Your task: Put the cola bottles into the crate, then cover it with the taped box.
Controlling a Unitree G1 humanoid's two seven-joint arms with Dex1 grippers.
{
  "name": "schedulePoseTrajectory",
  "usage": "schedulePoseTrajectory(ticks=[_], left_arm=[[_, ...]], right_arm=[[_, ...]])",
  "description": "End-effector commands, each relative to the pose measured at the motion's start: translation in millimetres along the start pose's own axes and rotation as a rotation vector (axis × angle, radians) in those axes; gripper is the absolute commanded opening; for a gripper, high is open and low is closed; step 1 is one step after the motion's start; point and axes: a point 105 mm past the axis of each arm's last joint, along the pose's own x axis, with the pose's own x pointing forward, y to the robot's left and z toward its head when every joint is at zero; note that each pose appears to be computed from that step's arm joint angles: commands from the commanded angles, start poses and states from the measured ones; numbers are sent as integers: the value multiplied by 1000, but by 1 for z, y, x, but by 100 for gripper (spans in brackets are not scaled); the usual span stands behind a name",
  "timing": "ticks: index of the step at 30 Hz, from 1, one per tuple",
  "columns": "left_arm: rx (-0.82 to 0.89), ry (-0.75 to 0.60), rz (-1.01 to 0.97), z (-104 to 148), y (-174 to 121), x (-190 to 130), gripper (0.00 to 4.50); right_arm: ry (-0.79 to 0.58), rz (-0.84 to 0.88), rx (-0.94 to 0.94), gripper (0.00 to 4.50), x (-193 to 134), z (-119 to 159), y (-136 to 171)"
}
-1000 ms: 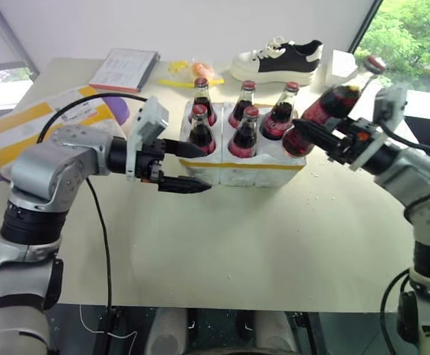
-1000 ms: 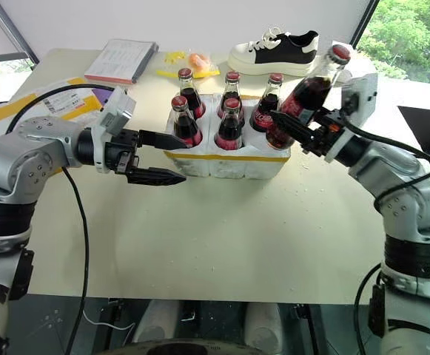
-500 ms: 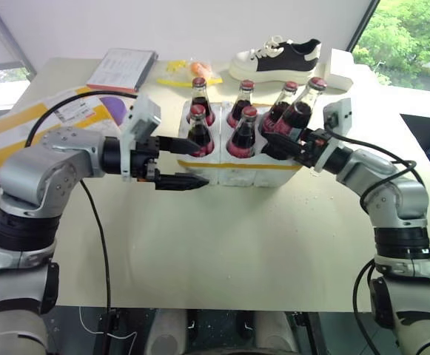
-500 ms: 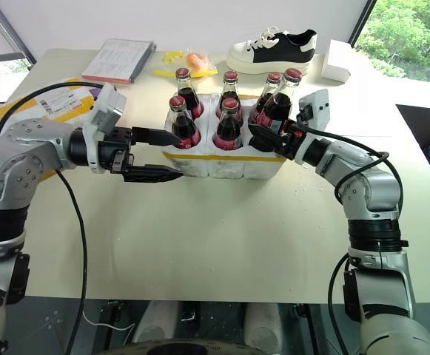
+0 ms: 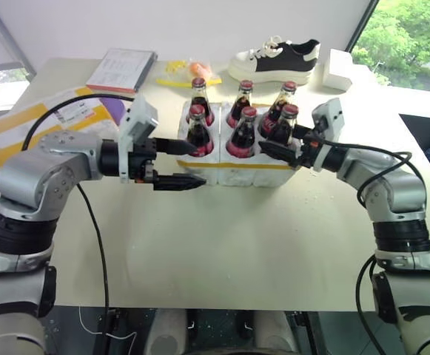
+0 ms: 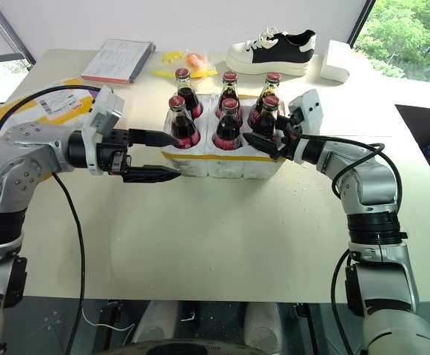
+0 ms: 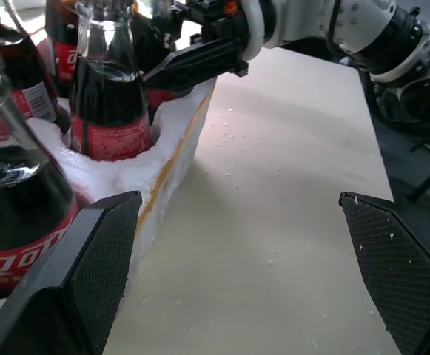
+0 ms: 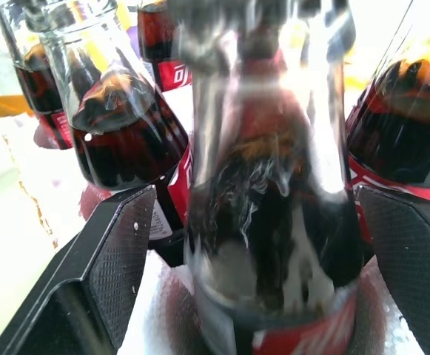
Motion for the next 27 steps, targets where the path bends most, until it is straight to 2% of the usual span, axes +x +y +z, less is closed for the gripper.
schedulePoseTrajectory(ticks=[1, 5, 10, 16, 19, 22, 27], left_arm=[[89, -23, 170, 16, 7, -28, 450], [116, 42, 440, 8, 18, -68, 450], [227, 301, 788, -23, 19, -130, 450], [302, 546, 1180, -58, 0, -213, 450], [281, 700, 1278, -83, -22, -246, 450], [293, 856, 1364, -105, -31, -280, 450], [342, 936, 1418, -127, -16, -306, 450]], right_arm=[[-63, 19, -114, 441, -24, 41, 1], [-51, 66, -170, 441, -53, 62, 6], [9, 150, -206, 441, -88, 75, 12], [-104, 243, -174, 441, -98, 109, 27], [-136, 337, -139, 441, -98, 115, 41], [-103, 425, -147, 441, -98, 109, 57], [-40, 506, -160, 441, -100, 97, 72]])
